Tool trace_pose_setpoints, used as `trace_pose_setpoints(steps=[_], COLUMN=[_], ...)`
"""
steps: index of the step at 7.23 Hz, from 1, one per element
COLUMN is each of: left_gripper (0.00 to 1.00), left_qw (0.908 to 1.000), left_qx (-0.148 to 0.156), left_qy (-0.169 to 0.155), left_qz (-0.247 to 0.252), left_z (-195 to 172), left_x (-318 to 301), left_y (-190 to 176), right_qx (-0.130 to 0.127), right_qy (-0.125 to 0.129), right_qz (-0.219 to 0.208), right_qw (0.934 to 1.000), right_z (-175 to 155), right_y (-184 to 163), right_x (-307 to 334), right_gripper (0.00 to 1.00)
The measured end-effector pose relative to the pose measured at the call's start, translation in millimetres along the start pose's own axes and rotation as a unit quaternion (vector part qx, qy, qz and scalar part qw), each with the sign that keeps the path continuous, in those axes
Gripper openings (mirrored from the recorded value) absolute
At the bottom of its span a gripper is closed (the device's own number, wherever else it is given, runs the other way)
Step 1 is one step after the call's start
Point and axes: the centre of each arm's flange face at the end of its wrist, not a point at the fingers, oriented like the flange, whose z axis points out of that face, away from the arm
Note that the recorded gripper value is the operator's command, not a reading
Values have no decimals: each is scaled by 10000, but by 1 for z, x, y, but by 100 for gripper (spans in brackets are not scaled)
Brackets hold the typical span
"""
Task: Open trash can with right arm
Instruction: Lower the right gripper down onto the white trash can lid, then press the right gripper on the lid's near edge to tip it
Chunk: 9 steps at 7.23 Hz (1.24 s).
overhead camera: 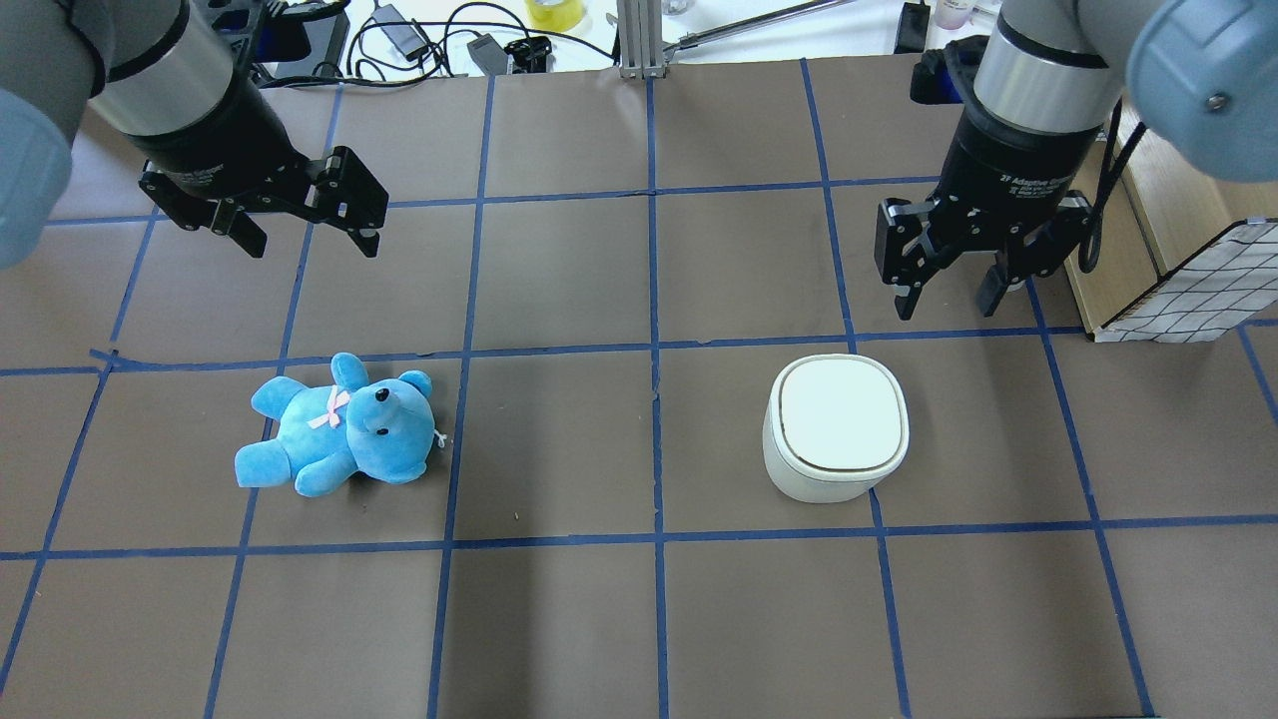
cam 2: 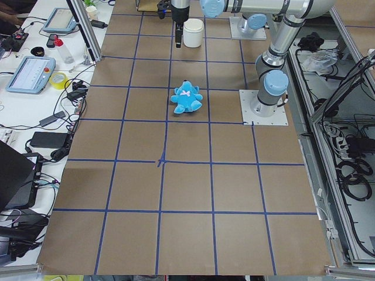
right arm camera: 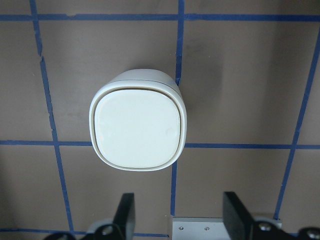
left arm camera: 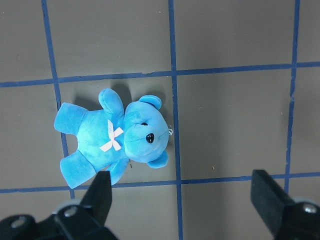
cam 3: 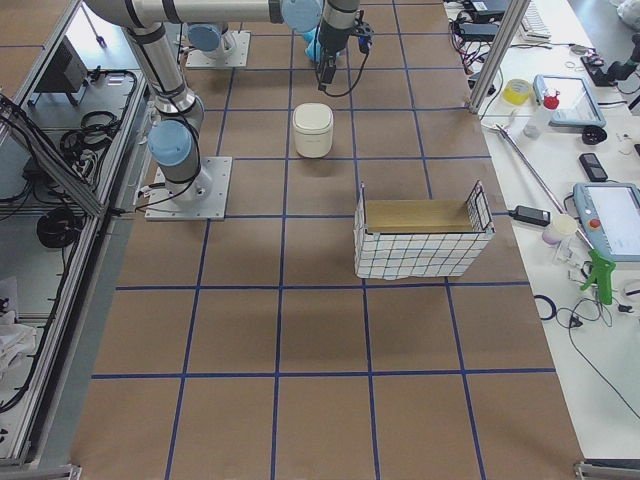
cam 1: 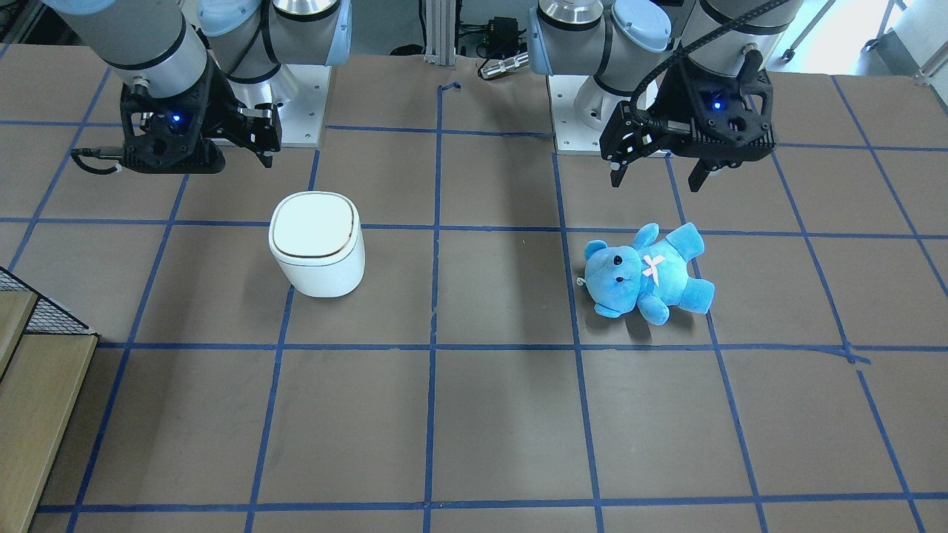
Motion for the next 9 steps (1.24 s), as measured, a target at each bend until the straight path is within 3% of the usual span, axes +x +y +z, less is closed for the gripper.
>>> trace_pose_setpoints(steps=[5, 7, 9], left_gripper=[100, 100, 100], left_qw=[10000, 10000, 10000], left_qx=[0, 0, 0], left_qy=[0, -1, -2], left_qz=[0, 0, 0], left_z=[0, 0, 0], left_x=[0, 0, 0], left_y=[0, 0, 0], right_qx=[-658, -935, -994], right_qy=[-583, -634, -616], right_qz=[93, 77, 109], right_qw=[9961, 9936, 9931], right_z=[43, 69, 97], right_y=[-13, -22, -21], right_x=[-21, -25, -24], right_gripper=[0, 0, 0])
